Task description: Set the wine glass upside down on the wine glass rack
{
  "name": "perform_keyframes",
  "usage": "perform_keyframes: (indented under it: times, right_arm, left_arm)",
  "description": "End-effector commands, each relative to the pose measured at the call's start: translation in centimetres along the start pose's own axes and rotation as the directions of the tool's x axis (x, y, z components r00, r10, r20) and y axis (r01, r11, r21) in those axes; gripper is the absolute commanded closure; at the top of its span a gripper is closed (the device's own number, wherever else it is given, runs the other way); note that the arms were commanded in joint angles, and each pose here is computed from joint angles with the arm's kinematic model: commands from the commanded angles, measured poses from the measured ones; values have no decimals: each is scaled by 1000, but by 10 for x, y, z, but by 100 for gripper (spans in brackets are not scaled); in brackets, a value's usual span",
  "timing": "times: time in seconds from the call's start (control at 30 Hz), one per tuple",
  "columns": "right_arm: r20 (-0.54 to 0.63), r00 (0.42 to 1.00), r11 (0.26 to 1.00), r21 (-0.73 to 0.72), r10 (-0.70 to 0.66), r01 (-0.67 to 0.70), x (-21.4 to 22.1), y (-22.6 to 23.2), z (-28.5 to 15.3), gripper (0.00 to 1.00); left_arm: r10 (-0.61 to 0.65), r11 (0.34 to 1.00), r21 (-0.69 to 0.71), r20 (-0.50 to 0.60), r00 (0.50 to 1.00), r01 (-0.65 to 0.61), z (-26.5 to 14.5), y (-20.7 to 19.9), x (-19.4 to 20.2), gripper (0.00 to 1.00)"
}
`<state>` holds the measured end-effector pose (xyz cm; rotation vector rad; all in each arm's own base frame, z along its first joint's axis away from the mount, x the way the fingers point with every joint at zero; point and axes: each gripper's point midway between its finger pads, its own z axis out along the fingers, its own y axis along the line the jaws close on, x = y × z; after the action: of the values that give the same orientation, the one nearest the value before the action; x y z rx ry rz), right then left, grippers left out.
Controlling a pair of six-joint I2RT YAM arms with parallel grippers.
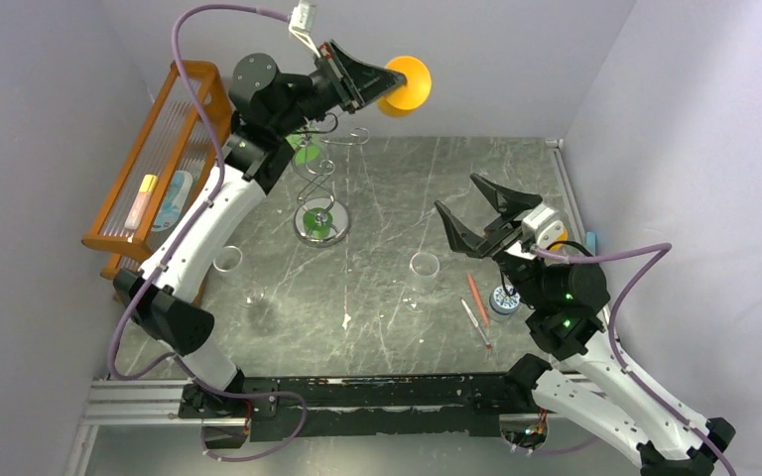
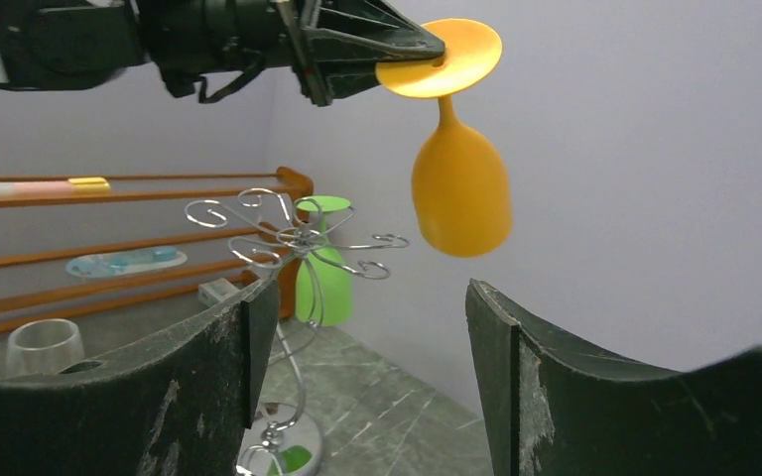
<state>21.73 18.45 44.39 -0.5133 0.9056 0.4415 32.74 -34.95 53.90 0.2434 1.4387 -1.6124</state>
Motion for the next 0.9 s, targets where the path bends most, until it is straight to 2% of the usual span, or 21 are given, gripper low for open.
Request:
perform_keyframes:
  times: [0.0, 0.23, 0.43, 0.77, 0.87]
  right_arm:
    - [-6, 996, 996, 3, 87, -87, 4, 5, -11, 27]
    - [5, 987, 987, 25, 160, -161, 4, 4, -19, 27]
    - [-15, 975, 975, -1, 222, -222, 11, 13, -21, 27]
    - [-36, 952, 952, -17, 303, -304, 25, 24, -20, 27]
    - [-44, 951, 952, -12, 305, -306, 28, 24, -19, 27]
  left_arm:
    - [28, 998, -56, 108, 994, -22, -4, 16, -49, 95]
    - [-48, 991, -115, 160, 986, 67, 0, 84, -78, 95]
    - [-66, 972, -204, 239, 969, 117, -14, 130, -93, 95]
    - [-94, 963, -220, 272, 958, 157, -22, 159, -99, 95]
    - [-88, 946, -273, 302, 949, 174, -30, 170, -103, 95]
